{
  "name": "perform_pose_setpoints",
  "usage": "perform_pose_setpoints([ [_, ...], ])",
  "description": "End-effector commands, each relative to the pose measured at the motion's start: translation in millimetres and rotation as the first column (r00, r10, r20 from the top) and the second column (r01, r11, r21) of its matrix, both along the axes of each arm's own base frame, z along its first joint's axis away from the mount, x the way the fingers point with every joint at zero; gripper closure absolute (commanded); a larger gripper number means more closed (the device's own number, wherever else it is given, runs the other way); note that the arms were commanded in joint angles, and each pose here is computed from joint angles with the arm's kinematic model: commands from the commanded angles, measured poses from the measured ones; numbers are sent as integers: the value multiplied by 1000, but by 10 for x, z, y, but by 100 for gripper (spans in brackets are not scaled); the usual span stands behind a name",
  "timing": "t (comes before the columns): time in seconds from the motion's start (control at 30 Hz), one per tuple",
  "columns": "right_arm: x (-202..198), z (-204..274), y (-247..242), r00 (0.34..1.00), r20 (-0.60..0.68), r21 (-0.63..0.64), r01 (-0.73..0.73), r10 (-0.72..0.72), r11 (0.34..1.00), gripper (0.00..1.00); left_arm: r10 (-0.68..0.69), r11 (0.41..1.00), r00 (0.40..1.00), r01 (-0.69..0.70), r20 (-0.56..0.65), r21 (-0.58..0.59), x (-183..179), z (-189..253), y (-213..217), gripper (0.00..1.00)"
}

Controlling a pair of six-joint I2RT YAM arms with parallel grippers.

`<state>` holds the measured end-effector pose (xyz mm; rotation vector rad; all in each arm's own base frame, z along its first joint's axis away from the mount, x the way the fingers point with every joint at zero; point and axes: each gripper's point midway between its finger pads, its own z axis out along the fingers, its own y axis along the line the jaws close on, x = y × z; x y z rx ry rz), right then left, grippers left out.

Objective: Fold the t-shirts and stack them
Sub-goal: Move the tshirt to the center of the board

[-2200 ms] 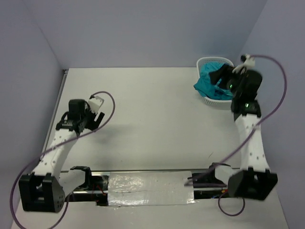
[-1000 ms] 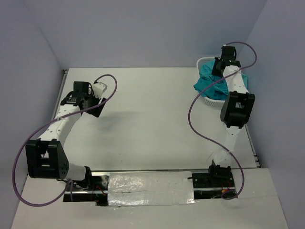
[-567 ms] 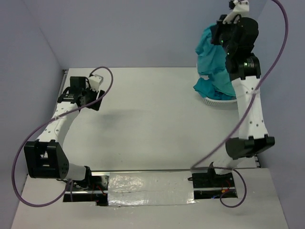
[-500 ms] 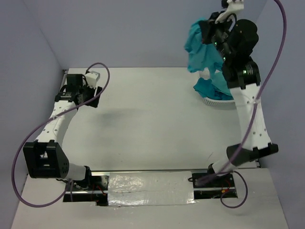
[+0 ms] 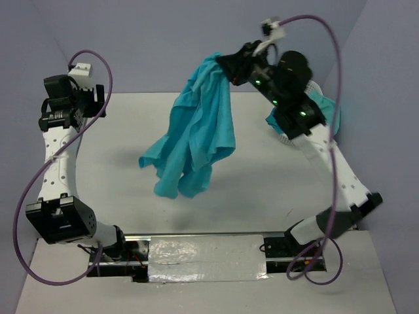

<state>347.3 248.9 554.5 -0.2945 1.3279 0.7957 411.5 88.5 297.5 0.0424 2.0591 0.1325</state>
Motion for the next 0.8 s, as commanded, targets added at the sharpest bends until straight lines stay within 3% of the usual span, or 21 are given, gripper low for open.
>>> perform_pose_setpoints([
  [0.0,812,-1487,247,904,-420,-88,49,-82,995,64,-72,997,997,71,41,21,129,218,-68,17],
  [0.03,871,-1592,299,889,-457,-86,-6,-34,996,43,-93,996,995,93,22,9,156,159,-101,18],
  [0.07,1137,-2044,243,839,-541,-135,-16,-60,991,29,-118,993,993,118,9,6,156,127,-134,18],
  [0.1,1258,-2019,233,844,-533,-147,-17,-65,989,1,-156,988,988,156,-14,-20,149,40,-211,18],
  [0.13,1359,-2101,206,842,-532,-185,-14,-88,983,0,-180,983,983,179,-36,-31,132,-39,-254,18],
  [0.17,1521,-2481,100,803,-569,-282,10,-176,959,0,-217,976,974,217,-63,-13,115,-123,-281,19],
  [0.27,1502,-2485,40,787,-572,-344,24,-230,938,0,-343,934,911,357,-230,23,-79,-566,-500,19],
  [0.3,1354,-2805,69,752,-617,-369,-18,-231,929,0,-413,901,863,435,-291,12,-204,-760,-684,20],
  [0.37,959,-2635,287,820,-552,-345,-63,-149,936,0,-518,819,740,574,-429,2,-547,-1161,-924,18],
  [0.4,651,-3187,312,782,-603,-401,-125,-159,907,0,-550,787,701,617,-454,1,-683,-1216,-996,17],
  [0.43,460,-2960,393,848,-518,-390,-116,-113,914,0,-593,738,631,674,-499,-25,-868,-1339,-1062,16],
  [0.47,133,-3047,670,888,-457,-455,-178,-57,872,0,-626,704,567,706,-535,-75,-1059,-1526,-1163,15],
  [0.5,-142,-3353,741,892,-452,-512,-237,-24,826,0,-636,688,544,722,-547,-81,-1154,-1570,-1190,13],
  [0.53,-318,-3233,897,925,-377,-525,-255,48,812,0,-593,716,556,695,-582,-66,-1214,-1641,-1109,12],
  [0.57,-646,-3329,1144,938,-308,-606,-323,160,727,0,-558,754,613,657,-559,-32,-1130,-1653,-1055,13],
  [0.6,-780,-3298,1274,936,-273,-624,-347,220,700,1,-524,801,666,597,-531,-41,-1068,-1630,-932,14],
  [0.63,-873,-3327,1441,928,-254,-637,-372,271,675,2,-533,835,713,530,-455,-147,-1012,-1569,-955,14],
  [0.67,-980,-3339,1587,914,-250,-642,-403,318,652,4,-437,899,804,404,-404,-168,-884,-1475,-595,15],
  [0.7,-1185,-3188,1868,884,-229,-627,-454,407,633,5,-381,924,829,319,-410,-212,-827,-1539,-436,15],
  [0.73,-1297,-3432,2070,853,-281,-646,-507,439,571,5,-286,951,867,204,-408,-233,-799,-1525,-174,18],
  [0.77,-1345,-3216,2313,839,-247,-633,-518,485,575,4,-247,959,882,163,-402,-232,-741,-1569,-42,18],
])
